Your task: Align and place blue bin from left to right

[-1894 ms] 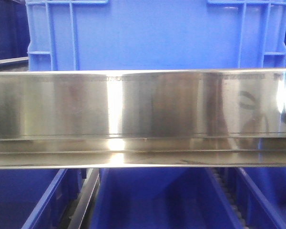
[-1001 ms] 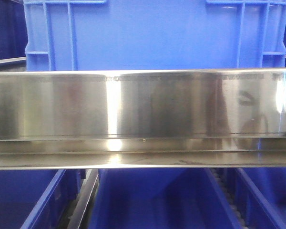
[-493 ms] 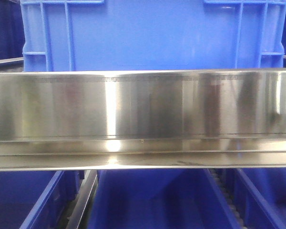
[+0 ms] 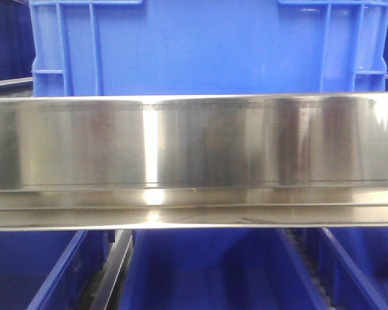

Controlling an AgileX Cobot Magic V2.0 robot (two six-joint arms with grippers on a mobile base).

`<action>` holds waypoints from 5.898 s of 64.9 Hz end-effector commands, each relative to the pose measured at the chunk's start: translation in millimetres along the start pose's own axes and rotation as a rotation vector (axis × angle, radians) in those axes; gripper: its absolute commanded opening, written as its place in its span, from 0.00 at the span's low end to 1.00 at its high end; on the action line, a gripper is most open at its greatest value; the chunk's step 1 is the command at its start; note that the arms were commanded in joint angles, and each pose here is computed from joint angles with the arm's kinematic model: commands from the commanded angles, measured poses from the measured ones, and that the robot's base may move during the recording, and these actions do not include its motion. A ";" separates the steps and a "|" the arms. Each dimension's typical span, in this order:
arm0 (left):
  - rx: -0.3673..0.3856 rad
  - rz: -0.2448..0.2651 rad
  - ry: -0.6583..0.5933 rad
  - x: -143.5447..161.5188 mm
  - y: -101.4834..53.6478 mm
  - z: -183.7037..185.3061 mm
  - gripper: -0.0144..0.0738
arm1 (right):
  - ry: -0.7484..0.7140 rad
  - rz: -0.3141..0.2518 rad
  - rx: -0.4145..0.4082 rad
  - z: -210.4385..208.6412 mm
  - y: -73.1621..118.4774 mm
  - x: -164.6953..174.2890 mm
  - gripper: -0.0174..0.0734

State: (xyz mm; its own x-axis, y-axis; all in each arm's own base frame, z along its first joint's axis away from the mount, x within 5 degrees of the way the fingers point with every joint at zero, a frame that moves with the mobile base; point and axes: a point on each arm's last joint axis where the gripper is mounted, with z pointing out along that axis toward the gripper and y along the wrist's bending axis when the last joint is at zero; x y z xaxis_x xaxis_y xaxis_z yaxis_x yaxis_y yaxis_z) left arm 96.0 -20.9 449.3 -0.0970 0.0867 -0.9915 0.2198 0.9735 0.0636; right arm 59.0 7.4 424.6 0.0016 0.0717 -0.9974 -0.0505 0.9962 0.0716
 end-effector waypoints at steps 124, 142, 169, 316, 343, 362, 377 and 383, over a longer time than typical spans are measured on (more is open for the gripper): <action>0.017 -0.167 0.799 14.4 -30.6 335.8 0.85 | 0.958 -0.051 -0.051 358.7 44.5 39.6 0.81; -0.008 -0.145 0.797 14.5 -27.8 335.9 0.61 | 0.958 -0.051 -0.051 358.7 44.5 39.6 0.47; 0.000 -0.152 0.797 14.5 -28.7 335.9 0.04 | 0.959 -0.033 -0.042 358.7 44.5 39.6 0.12; 0.209 -0.310 0.455 -97.5 -33.5 219.0 0.04 | 0.570 0.062 -0.164 255.9 50.0 -87.4 0.12; 0.209 -0.310 0.455 -97.5 -33.5 219.0 0.04 | 0.570 0.062 -0.164 255.9 50.0 -87.4 0.12; 0.209 -0.310 0.455 -97.5 -33.5 219.0 0.04 | 0.570 0.062 -0.164 255.9 50.0 -87.4 0.12; 0.209 -0.310 0.455 -97.5 -33.5 219.0 0.04 | 0.570 0.062 -0.164 255.9 50.0 -87.4 0.12; 0.209 -0.310 0.455 -97.5 -33.5 219.0 0.04 | 0.570 0.062 -0.164 255.9 50.0 -87.4 0.12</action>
State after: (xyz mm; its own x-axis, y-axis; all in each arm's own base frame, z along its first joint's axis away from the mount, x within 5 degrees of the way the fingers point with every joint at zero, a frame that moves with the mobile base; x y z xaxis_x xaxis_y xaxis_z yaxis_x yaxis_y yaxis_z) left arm 315.6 -104.2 505.1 -0.6494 -0.0477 -0.7590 0.2407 0.9338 -0.2646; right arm 317.7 60.1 498.1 -0.6444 0.0210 -0.7644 -0.1403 0.9794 0.1453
